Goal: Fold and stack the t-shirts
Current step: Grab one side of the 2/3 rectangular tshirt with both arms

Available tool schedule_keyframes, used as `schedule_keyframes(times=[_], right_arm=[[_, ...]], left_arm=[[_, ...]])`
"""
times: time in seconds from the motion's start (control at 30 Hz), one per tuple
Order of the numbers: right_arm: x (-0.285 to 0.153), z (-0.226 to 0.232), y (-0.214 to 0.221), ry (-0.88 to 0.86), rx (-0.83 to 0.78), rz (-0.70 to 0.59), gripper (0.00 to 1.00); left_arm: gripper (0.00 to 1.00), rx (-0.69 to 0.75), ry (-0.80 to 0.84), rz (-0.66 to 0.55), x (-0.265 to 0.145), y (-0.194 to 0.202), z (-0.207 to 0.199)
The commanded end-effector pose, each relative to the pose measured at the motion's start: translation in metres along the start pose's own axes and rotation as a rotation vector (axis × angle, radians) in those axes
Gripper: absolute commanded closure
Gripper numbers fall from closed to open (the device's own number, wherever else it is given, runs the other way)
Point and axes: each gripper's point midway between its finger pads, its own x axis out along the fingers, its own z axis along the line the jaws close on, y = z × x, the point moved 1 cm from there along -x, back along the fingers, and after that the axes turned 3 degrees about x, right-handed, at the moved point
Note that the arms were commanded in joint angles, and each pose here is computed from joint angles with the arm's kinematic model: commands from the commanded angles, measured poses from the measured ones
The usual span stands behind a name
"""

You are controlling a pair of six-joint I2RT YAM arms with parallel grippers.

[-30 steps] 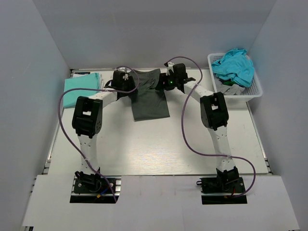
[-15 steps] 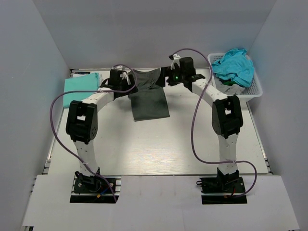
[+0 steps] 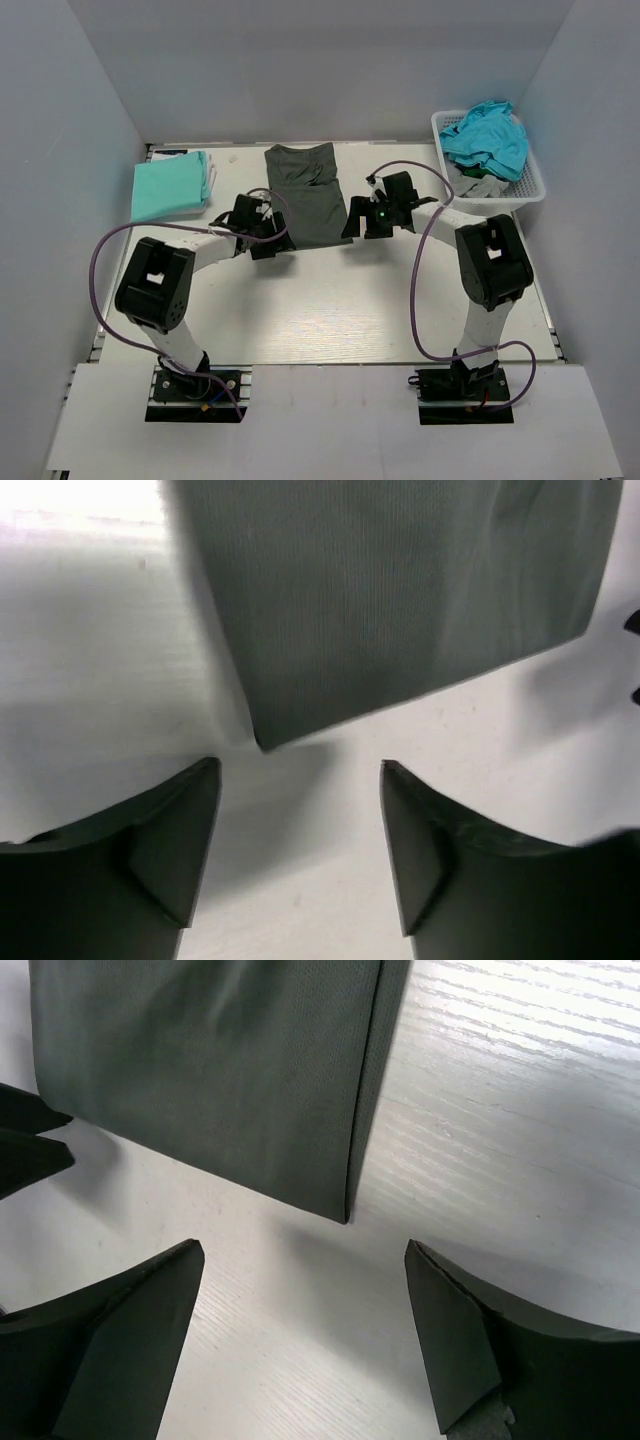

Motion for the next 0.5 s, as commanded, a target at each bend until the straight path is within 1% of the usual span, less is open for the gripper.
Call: schedule_keyframes(times=[0.0,0.03,0.07,0.1,0.2,0.23,0.3,0.37,0.47], right_arm=[[0.005,0.006,-0.004,-0.023,0.038,-0.004,0.13],[0.005,0.005,-0.005,-0.023,0.047,-0.005,0.19],[0.011,0.001,0.001,-0.015,0.065,0.018,0.21],[0.013,0.001,0.002,-0.021,0.065,0.027,0.24],[0.020,-0.001,0.006,-0.023,0.089,0.047,0.35],[0.023,-0.001,0.005,-0.026,0.093,0.050,0.36],[0.027,-0.004,0.005,-0.020,0.101,0.055,0.36],[0.032,-0.006,0.005,-0.023,0.109,0.061,0.40],[0.035,-0.003,0.004,-0.034,0.109,0.070,0.45]], left_arm=[[0.27,0.009,-0.026,-0.016,0.008,-0.011,-0.001],[0.31,0.022,-0.025,-0.019,0.010,-0.014,-0.002],[0.34,0.021,-0.037,-0.019,0.014,-0.016,0.000],[0.44,0.021,-0.037,-0.019,0.014,-0.016,0.000],[0.56,0.036,-0.065,-0.012,0.021,-0.015,0.007],[0.56,0.035,-0.082,-0.015,0.024,-0.016,0.010],[0.58,0.040,-0.107,-0.001,0.026,-0.014,0.015],[0.63,0.040,-0.118,-0.006,0.028,-0.016,0.017],[0.63,0.047,-0.143,0.002,0.032,-0.015,0.022]])
